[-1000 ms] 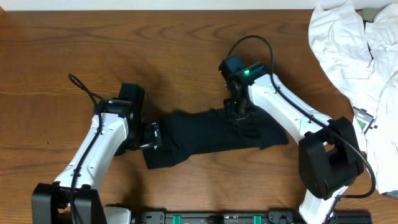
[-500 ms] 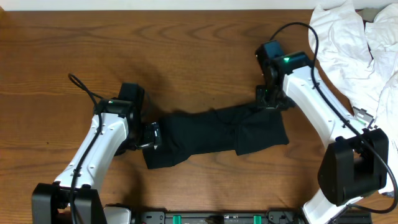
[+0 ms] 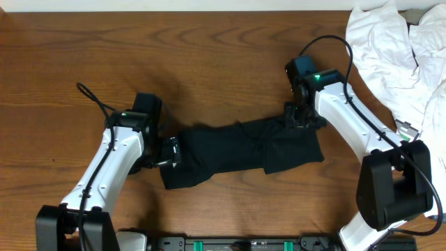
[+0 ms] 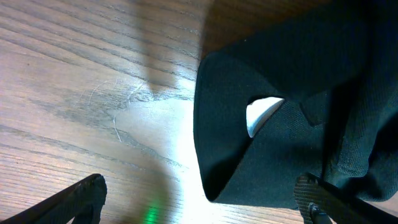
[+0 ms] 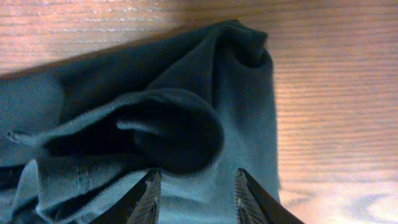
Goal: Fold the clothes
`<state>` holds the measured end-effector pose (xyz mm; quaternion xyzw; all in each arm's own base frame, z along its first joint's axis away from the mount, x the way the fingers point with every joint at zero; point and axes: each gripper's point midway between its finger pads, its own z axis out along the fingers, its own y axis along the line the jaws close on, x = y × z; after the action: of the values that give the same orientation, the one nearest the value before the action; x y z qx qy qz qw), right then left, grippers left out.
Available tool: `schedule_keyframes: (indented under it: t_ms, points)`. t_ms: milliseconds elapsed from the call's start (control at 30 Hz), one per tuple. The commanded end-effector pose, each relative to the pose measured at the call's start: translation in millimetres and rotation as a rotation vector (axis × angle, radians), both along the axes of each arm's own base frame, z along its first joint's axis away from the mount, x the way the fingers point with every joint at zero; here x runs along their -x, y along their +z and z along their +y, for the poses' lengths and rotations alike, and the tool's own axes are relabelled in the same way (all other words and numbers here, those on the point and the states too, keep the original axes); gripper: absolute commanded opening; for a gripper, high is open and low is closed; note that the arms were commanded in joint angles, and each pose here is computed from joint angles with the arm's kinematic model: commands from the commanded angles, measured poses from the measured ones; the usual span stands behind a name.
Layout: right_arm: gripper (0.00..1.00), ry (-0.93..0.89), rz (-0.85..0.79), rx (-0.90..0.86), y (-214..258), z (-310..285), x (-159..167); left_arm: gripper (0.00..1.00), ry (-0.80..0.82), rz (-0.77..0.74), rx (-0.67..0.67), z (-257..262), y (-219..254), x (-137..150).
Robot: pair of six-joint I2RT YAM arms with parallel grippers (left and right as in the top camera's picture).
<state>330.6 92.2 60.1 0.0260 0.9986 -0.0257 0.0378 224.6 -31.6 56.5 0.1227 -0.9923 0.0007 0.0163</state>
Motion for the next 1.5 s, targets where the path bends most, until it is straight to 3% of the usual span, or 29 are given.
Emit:
schedule_keyframes:
  t_ms: [0, 133, 267, 633, 667, 733, 867, 1267, 1467]
  points:
    - [0.36, 0.006, -0.003, -0.034, -5.6, 6.5, 1.3, 0.98, 0.008, -0.034, 0.003, 0.0, 8.3, -6.9]
    - [0.26, 0.013, -0.018, -0.074, -11.4, 13.3, -1.6, 0.98, 0.008, -0.035, 0.003, 0.0, 8.3, -7.0]
    - [0.02, 0.017, -0.05, -0.085, -14.2, 15.7, -8.2, 0.98, 0.008, -0.035, 0.003, 0.0, 8.3, -7.0]
    - [0.01, 0.175, -0.436, -0.268, 22.0, 63.0, -95.0, 0.98, 0.008, -0.035, 0.003, 0.0, 8.3, -7.0]
    - [0.07, 0.185, -0.452, -0.289, 25.1, 67.5, -98.0, 0.98, 0.008, -0.035, 0.003, 0.0, 8.3, -7.0]
    - [0.28, 0.197, -0.464, -0.322, 28.3, 73.9, -99.8, 0.98, 0.008, -0.035, 0.003, 0.0, 8.3, -7.0]
    - [0.43, 0.234, -0.429, -0.325, 24.2, 75.2, -91.6, 0.98, 0.008, -0.035, 0.003, 0.0, 8.3, -7.0]
    - [0.47, 0.29, -0.209, -0.285, 0.3, 69.6, -40.5, 0.98, 0.008, -0.034, 0.003, 0.0, 8.1, -7.1]
    - [0.4, 0.34, -0.184, -0.235, -7.9, 81.4, -25.8, 0.98, 0.008, -0.034, 0.003, 0.0, 8.1, -7.1]
